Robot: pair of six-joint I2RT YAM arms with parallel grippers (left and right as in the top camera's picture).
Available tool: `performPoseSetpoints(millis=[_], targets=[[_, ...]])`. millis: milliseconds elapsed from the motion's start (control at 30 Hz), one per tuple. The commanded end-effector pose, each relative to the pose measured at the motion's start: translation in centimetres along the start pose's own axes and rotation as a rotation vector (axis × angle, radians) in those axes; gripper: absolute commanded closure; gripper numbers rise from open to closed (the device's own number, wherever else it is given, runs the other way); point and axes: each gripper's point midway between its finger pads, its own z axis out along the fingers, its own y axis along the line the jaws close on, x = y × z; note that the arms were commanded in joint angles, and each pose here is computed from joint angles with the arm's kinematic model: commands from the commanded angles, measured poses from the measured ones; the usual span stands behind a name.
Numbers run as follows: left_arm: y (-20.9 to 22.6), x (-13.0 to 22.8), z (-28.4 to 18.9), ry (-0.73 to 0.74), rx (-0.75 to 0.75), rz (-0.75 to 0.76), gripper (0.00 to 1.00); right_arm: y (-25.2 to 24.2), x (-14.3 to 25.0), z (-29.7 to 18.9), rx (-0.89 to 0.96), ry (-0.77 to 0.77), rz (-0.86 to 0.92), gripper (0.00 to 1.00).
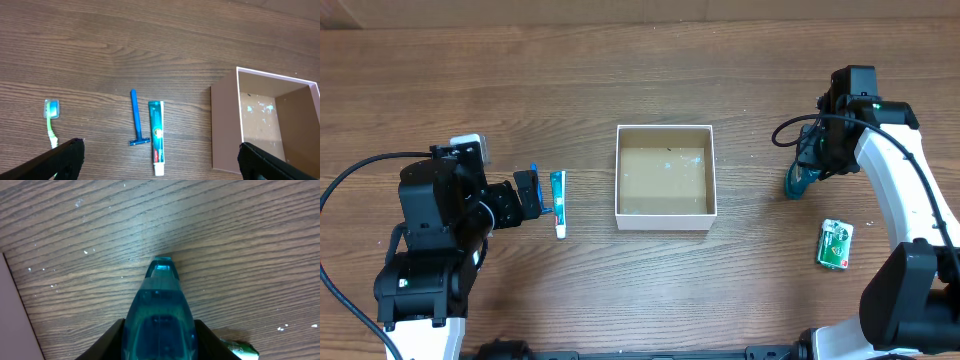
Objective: Pack container
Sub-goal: 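Grasp the Listerine bottle by its neck with the right gripper, then carry the bottle into the box's back-right corner and release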
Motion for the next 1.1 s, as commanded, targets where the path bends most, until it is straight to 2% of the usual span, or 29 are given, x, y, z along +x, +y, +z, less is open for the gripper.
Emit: performPoseSetpoints(millis=[0, 67, 167, 200, 333, 433, 567, 733, 833, 1067], targets=[[-0.7, -1.1, -0.7, -0.031, 0.024, 0.033, 0.00, -0.1, -0.4, -0.3, 0.001, -0.015, 0.007, 0.89], [-0.7, -1.1, -0.7, -0.031, 0.024, 0.033, 0.00, 0.1, -0.9, -1.8, -0.012, -0.050, 0.011, 0.96], [-0.7, -1.1, -0.7, -0.032, 0.024, 0.063, 0.00, 1.1, -1.6, -6.8, -0.073, -0.133, 0.003, 0.96], [-0.7, -1.1, -0.7, -0.032, 0.024, 0.063, 0.00, 1.9, -1.5, -9.8, -0.091, -0.176, -0.021, 0.96], [-0.2, -1.1, -0.7, -0.034, -0.009, 0.062, 0.00, 9.4, -0.1, -19.4, -0.222, -0.354, -0.206, 0.96], [0.4, -0.7, -0.7, -0.018, -0.041, 0.059, 0.00, 15.3, 1.5, -21.8, -0.325, -0.409, -0.333, 0.96], [0.9, 0.1, -0.7, 0.015, -0.064, 0.055, 0.00, 19.6, 1.6, -17.6, -0.304, -0.314, -0.323, 0.96], [0.9, 0.4, -0.7, 0.030, -0.065, 0.054, 0.00, 21.5, 1.5, -9.0, -0.209, -0.122, -0.293, 0.96], [0.9, 0.4, -0.7, 0.030, -0.065, 0.054, 0.00, 22.1, 1.4, -5.8, -0.180, -0.073, -0.294, 0.96], [0.9, 0.4, -0.7, 0.030, -0.065, 0.054, 0.00, 22.5, 0.1, -5.1, -0.164, -0.121, -0.281, 0.96]])
